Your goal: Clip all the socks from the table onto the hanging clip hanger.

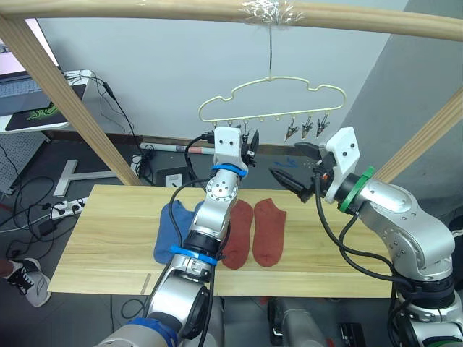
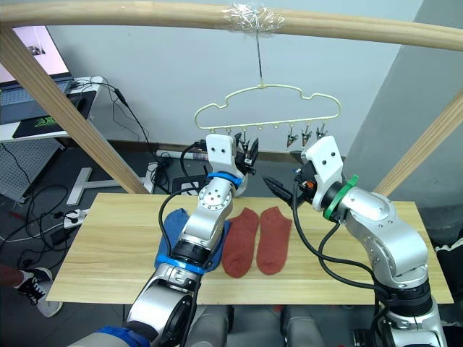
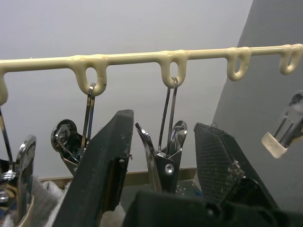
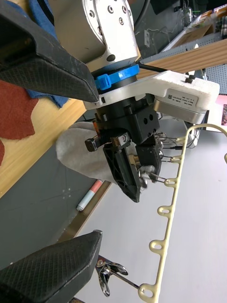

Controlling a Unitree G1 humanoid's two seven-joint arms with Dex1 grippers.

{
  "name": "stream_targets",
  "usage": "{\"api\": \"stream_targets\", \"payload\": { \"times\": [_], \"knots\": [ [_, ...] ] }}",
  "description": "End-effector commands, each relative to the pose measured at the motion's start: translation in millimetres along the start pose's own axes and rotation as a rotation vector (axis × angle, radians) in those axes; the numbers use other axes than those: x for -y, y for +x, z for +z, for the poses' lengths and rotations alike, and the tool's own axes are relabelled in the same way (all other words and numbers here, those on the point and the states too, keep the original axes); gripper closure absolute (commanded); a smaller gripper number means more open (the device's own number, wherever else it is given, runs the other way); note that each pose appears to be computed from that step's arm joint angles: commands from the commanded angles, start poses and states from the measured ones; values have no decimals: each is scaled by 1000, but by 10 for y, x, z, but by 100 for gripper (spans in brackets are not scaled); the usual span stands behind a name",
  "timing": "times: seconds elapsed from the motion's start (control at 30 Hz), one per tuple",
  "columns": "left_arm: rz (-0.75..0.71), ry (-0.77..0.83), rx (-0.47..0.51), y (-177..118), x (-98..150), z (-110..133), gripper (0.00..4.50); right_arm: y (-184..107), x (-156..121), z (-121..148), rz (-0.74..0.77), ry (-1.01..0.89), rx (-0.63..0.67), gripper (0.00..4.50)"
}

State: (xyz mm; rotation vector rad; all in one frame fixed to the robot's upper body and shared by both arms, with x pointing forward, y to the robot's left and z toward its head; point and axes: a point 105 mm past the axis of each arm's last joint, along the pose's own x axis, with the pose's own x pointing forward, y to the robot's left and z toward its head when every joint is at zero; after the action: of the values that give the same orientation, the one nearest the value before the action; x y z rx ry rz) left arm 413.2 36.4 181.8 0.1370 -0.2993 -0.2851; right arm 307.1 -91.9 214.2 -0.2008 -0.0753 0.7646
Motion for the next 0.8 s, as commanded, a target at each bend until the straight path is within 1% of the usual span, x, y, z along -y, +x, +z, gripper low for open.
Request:
{"api": "stream_targets", "payload": {
  "times": [0.03, 0.8],
  "knots": [
    [-3, -3, 72, 19, 38, 214, 221, -28, -1, 100, -8, -30, 35, 0],
    [-6, -7, 71, 56, 69, 225, 221, -39, 19, 92, -22, -23, 34, 0]
  ]
}}
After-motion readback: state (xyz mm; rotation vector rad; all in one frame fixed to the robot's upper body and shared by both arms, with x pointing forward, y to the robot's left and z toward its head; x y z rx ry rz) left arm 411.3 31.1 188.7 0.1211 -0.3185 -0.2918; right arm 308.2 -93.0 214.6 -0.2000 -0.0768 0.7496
